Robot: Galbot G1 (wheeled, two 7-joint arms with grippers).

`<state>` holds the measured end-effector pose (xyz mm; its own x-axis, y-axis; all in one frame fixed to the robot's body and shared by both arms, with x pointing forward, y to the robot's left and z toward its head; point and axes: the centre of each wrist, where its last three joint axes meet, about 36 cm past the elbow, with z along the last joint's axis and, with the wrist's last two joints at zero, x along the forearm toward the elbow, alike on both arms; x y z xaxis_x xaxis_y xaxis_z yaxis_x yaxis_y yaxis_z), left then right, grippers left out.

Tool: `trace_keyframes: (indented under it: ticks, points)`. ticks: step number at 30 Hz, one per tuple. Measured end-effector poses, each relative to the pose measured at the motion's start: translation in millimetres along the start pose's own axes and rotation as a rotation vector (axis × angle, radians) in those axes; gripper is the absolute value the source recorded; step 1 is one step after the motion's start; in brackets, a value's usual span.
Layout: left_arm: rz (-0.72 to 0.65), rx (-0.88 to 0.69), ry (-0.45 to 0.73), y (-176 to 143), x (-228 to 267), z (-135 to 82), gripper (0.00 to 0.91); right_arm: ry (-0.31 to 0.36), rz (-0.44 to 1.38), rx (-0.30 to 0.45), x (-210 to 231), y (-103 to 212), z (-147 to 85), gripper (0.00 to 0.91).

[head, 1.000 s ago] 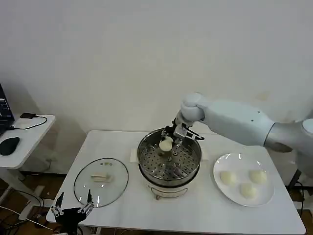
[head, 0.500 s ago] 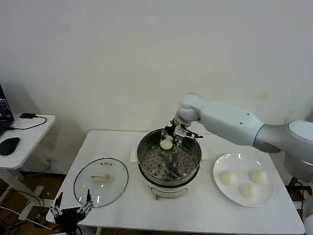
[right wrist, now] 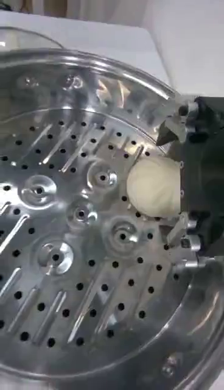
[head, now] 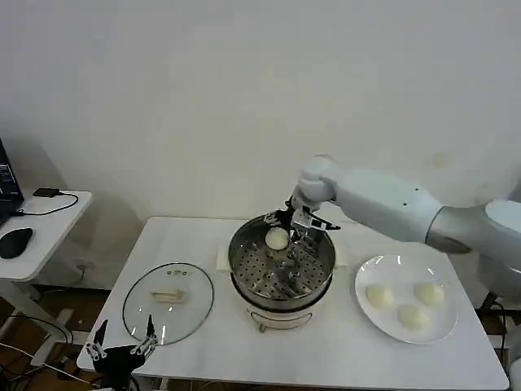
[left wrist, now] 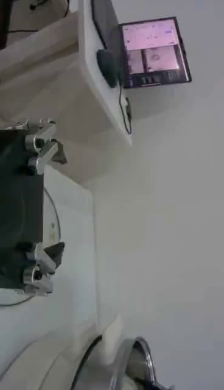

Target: Take steamed baozi put them in steamer then cover it.

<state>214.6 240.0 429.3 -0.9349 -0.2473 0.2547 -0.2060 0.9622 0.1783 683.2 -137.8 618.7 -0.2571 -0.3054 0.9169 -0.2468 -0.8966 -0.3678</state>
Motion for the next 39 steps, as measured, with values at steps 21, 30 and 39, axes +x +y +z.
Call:
trace_keyframes:
  ticks: [21,30,39]
  points:
    - [0.143,-0.057,-0.082,3,-14,-19,0.907,0.175,-0.095,-0.599,112,205,-23,0.907]
    - [0.178,-0.082,-0.107,7,-21,-22,0.907,0.165,-0.142,-0.883,84,280,-50,0.907]
    - [0.185,-0.091,-0.111,8,-20,-24,0.907,0.153,-0.2,-1.064,42,315,-68,0.907]
